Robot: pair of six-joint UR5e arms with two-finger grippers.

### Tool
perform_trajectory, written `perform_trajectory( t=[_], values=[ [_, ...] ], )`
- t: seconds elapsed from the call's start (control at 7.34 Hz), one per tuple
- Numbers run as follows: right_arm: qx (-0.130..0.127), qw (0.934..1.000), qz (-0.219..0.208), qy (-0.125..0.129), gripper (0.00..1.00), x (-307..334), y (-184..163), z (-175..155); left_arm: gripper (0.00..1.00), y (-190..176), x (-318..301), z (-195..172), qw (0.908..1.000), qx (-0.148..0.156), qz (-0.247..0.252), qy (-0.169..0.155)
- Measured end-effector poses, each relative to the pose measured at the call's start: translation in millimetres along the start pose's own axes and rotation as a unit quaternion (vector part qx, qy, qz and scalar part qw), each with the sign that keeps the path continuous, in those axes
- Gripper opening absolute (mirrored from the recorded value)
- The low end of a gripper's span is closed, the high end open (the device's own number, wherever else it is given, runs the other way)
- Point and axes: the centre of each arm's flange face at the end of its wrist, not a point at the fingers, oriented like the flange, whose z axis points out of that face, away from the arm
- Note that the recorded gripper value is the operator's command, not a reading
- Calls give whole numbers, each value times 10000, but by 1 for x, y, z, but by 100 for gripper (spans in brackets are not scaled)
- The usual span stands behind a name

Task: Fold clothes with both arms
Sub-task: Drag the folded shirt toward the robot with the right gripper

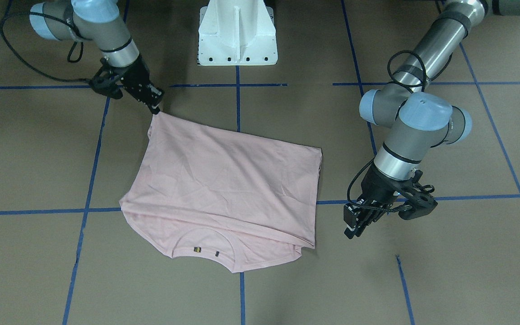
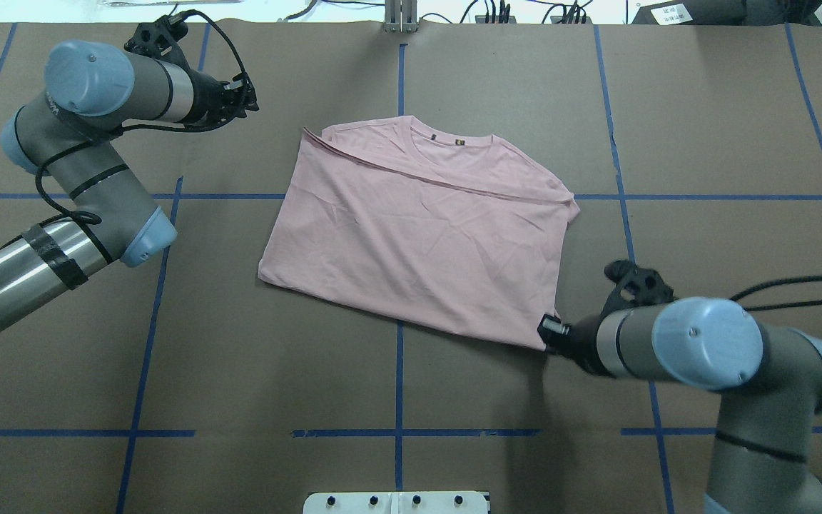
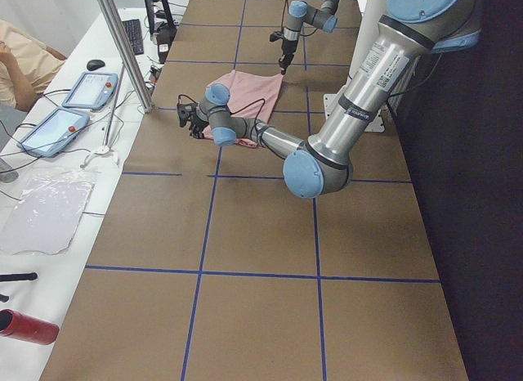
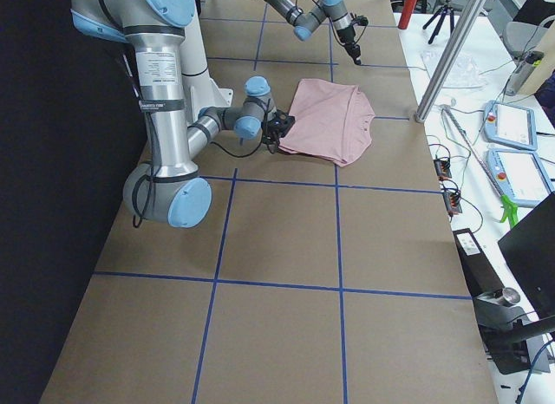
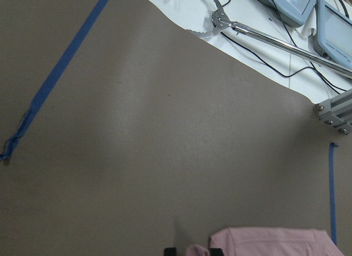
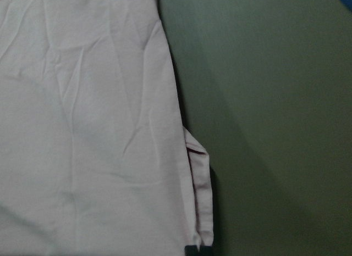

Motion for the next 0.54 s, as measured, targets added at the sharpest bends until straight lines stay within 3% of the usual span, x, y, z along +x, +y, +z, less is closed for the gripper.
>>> perform_trajectory(
  t=[0.14, 0.27, 0.41, 0.54],
  values=[
    [-518, 9986, -76, 85, 0, 19, 58, -14, 34, 2, 6, -3, 9999, -13, -84, 56],
    [-1012, 9942, -259, 255, 87, 45, 107, -32, 36, 5, 10, -5, 9998, -37, -143, 99],
    [-1359, 9885, -454, 484, 100, 72, 141, -44, 37, 10, 15, -8, 9997, -122, -168, 155],
    [-1500, 9850, -560, 646, 100, 88, 158, -47, 37, 19, 21, -14, 9989, -323, -251, 242]
  ],
)
